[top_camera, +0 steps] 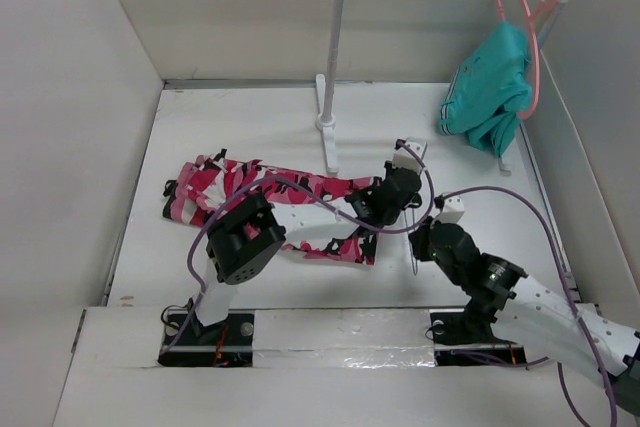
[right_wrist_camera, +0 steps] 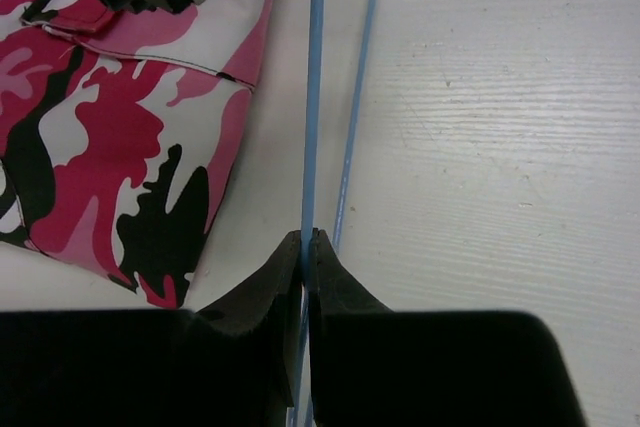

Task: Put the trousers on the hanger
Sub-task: Pick up the hanger from the clothesline, then place the trousers on the hanger.

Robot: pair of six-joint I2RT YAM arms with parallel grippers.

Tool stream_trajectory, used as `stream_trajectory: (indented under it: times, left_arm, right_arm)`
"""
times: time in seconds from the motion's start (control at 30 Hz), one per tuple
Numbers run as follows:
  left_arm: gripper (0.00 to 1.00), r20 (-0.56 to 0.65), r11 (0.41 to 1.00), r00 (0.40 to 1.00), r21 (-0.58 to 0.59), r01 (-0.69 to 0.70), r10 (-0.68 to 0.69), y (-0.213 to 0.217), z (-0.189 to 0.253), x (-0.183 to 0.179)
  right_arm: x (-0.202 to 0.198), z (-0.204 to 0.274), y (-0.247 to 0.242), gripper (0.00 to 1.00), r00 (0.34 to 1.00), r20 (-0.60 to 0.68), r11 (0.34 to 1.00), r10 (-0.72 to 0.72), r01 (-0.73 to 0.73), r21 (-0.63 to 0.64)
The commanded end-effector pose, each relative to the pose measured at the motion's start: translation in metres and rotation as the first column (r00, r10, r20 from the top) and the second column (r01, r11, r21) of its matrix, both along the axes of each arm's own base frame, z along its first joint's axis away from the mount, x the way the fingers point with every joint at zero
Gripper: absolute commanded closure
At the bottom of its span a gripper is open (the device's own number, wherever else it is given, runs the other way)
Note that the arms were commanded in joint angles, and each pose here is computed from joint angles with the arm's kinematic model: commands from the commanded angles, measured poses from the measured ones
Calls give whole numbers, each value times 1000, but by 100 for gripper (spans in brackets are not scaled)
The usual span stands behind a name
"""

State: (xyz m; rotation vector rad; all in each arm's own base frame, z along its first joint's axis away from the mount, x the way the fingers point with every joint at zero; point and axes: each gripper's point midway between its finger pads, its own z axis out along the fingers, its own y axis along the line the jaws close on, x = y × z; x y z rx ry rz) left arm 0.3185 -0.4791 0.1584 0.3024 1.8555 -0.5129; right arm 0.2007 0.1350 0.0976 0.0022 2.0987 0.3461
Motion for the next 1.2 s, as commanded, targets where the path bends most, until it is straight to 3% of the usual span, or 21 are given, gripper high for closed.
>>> stream_trajectory:
  times: [0.0,0.1,0.13,0.2,0.33,0.37,0.43,0.5,0.7,0.93,1.17]
  left_arm:
    - [100,39,991,999,-130,-30,35,9,40,0]
    - [100,14,982,1000,-189,-21,25,20,40,-11]
    - [100,-5,975,1000,-222,-25,25,23,38,-14]
    - [100,-28,962,999,-273,-23,16,32,34,-23]
    - [100,-85,930,996,-360,-69,41,51,23,-33]
    - [100,-89,926,995,-367,-83,54,52,23,-32]
    - [100,-96,913,993,-395,-98,65,65,20,-37]
    - [100,-106,898,991,-426,-114,76,74,20,-44]
    - [100,-123,891,981,-412,-188,150,95,1,-46]
    - [100,-134,888,971,-394,-236,198,105,-21,-43]
    - [100,-138,895,968,-370,-247,210,109,-31,-43]
  right_arm:
    - [-1,6,3,73,1000,9,1000,-5,4,30]
    - [-6,20,6,44,999,15,999,29,-30,41]
    - [-7,25,6,39,999,24,998,43,-44,40]
    - [-12,37,9,32,996,44,995,76,-79,66]
    - [-21,51,10,31,991,62,986,119,-125,110]
    - [-22,55,10,33,990,75,984,122,-131,121]
    - [-23,63,8,72,987,106,981,121,-135,142]
    - [-19,68,13,98,983,138,975,124,-146,165]
    - [5,38,55,100,980,93,973,175,-186,134]
    - [46,17,81,56,986,71,986,151,-156,57]
    - [66,-7,99,51,982,50,978,181,-185,93]
